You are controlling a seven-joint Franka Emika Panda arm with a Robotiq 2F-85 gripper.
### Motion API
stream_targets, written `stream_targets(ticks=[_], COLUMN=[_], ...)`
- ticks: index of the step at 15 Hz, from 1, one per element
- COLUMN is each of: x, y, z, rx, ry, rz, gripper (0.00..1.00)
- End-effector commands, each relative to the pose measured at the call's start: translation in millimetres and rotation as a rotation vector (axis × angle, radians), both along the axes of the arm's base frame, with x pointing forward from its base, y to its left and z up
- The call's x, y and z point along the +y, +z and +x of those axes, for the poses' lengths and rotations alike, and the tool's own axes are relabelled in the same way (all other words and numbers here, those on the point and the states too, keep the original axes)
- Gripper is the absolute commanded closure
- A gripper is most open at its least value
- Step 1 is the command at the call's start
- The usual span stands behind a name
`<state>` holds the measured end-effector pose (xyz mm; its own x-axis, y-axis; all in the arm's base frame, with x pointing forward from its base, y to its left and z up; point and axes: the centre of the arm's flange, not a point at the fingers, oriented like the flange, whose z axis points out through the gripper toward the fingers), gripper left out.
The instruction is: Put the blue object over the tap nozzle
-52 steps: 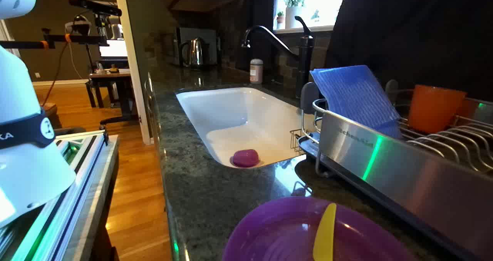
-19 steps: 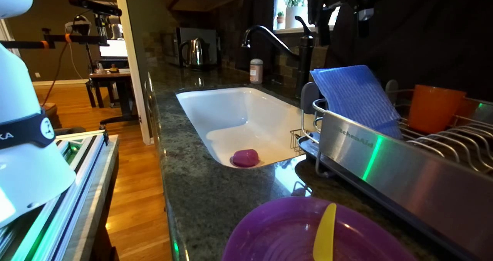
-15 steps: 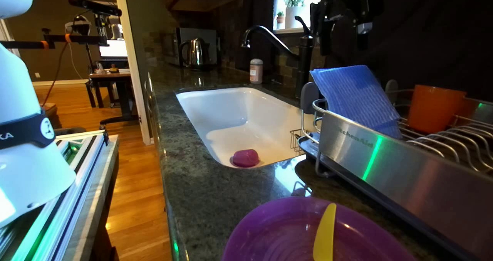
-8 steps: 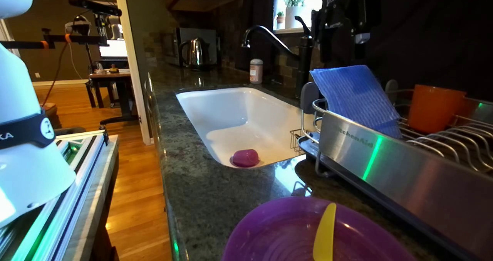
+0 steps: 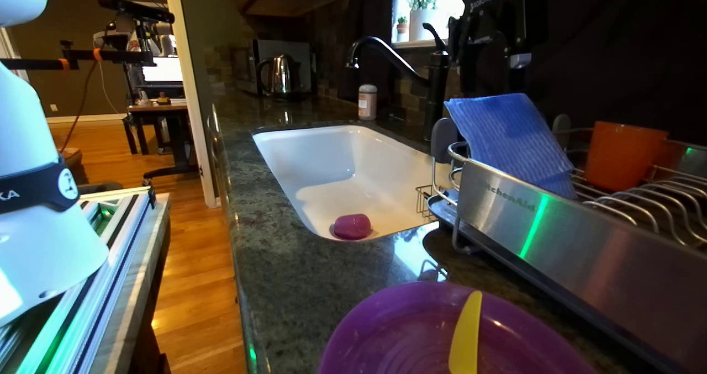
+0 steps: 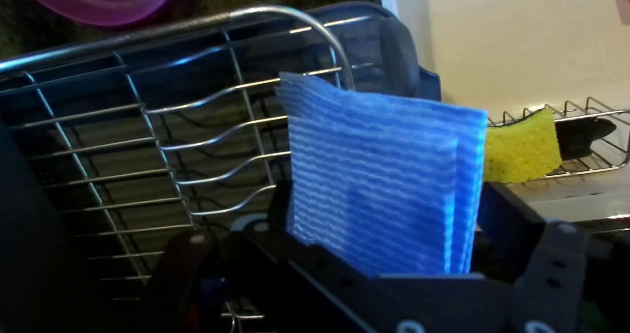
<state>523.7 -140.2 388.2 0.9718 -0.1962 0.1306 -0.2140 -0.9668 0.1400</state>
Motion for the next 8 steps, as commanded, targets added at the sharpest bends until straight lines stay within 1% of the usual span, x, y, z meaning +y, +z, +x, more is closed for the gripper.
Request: stream_targets(ticks=[1, 5, 8], x=[-3.9, -7.2, -8.2], y=[-6.4, -10.3, -5.2], z=[2.6, 2.0, -2.9], rx=[-0.007, -0.003, -0.015], ry=[0.028, 0.03, 0.017], rz=[0.024, 0.032, 0.025], gripper=[0.03, 0.01, 0.0])
